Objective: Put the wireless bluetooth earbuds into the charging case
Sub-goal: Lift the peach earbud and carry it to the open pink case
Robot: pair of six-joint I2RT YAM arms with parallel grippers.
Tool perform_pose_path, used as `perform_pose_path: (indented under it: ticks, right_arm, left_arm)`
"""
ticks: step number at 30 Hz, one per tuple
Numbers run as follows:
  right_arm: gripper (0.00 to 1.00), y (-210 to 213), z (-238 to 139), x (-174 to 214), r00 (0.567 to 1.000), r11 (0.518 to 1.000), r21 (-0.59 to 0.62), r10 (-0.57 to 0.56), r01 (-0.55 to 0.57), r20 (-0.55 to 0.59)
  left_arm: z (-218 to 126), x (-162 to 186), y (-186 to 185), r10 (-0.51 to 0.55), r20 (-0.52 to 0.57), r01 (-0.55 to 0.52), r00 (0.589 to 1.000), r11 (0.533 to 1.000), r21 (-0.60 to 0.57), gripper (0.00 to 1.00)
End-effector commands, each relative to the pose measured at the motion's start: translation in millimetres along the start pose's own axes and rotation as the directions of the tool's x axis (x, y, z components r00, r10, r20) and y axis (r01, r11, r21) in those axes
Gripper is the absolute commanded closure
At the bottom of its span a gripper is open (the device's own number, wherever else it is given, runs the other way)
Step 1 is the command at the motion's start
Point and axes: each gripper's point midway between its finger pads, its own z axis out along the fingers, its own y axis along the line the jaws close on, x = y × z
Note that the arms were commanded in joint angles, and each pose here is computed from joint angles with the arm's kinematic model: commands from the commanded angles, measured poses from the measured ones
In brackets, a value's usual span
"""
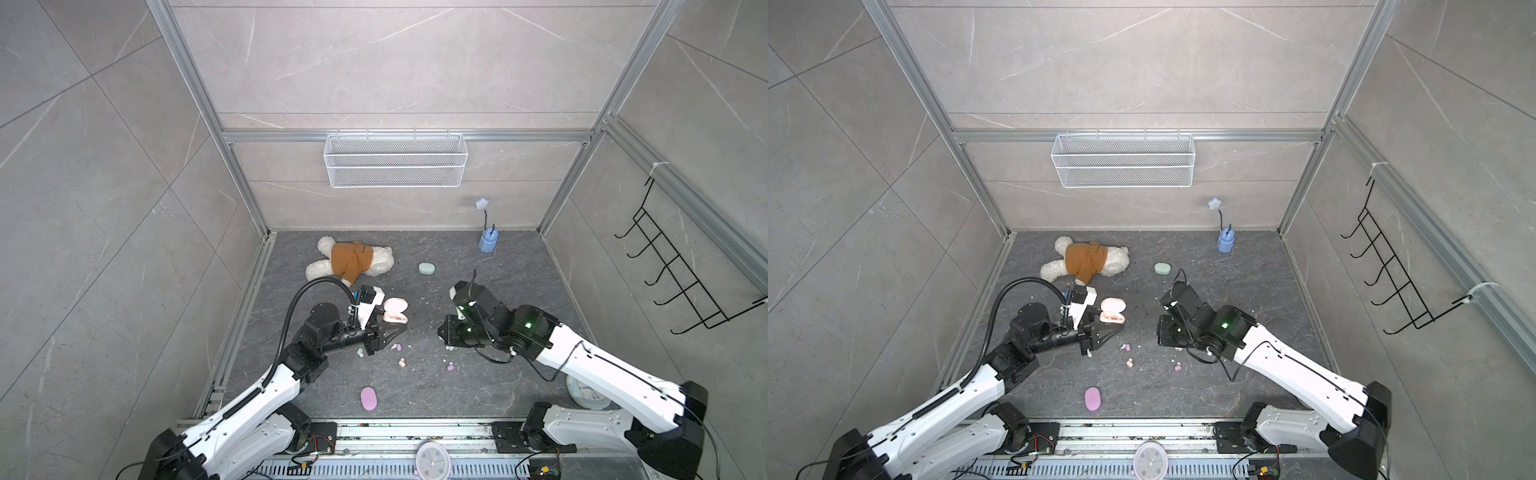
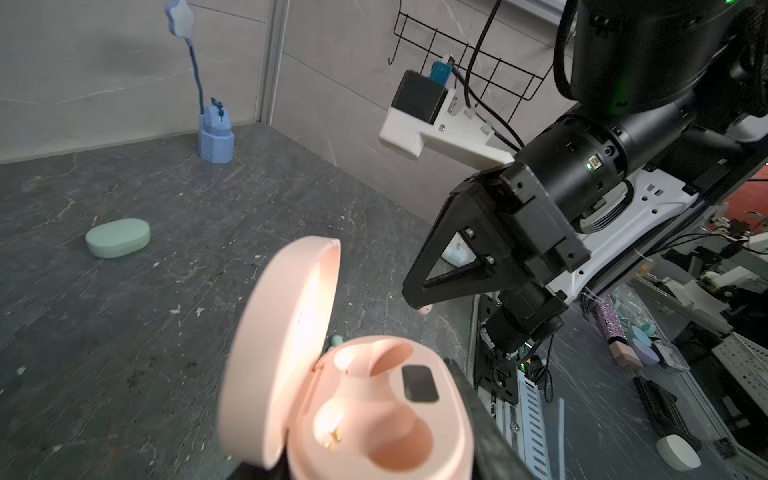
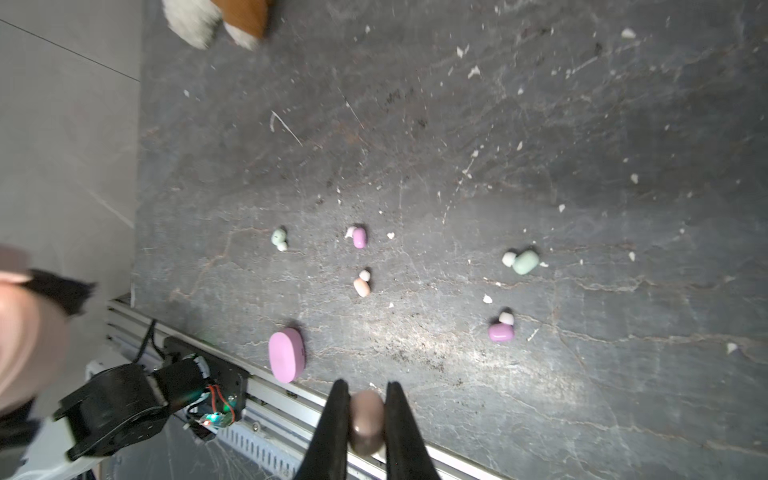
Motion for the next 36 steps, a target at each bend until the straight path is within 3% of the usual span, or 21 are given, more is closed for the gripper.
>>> perform_pose_path:
  ticks: [1,14,24,36]
  right_arm:
    - [0.89,15.7,-32.8,-8.3,0.997,0.993,-0.091,-0.074,0.076,0.022]
    - [0.89,66.5,-126.2,-40.9,0.967,0.922,-0.304,-0.198,0.240,0.164]
    - [0.89,90.6,-128.7,-61.8,0.967,0.887,-0.398,-0.169,0.234,0.192]
    - [0.89,98.3,-126.8,-71.2,0.968,0.883,-0.413,-0.154,0.224,0.197]
  left_arm:
    - [7.6,-54.5,-24.4,0.139,0.133,-0.156,0.981,0.980,0.126,0.80]
    - [52.2,-76.8,-33.3,0.145,0.165,-0.195,0.975,0.918,0.344,0.79]
    - [68.3,-90.2,-58.0,0.189,0.238,-0.279,0.953,0.853,0.441,0.79]
    - [58.2,-97.3,-70.1,0.215,0.288,-0.331,0.933,0.829,0.452,0.79]
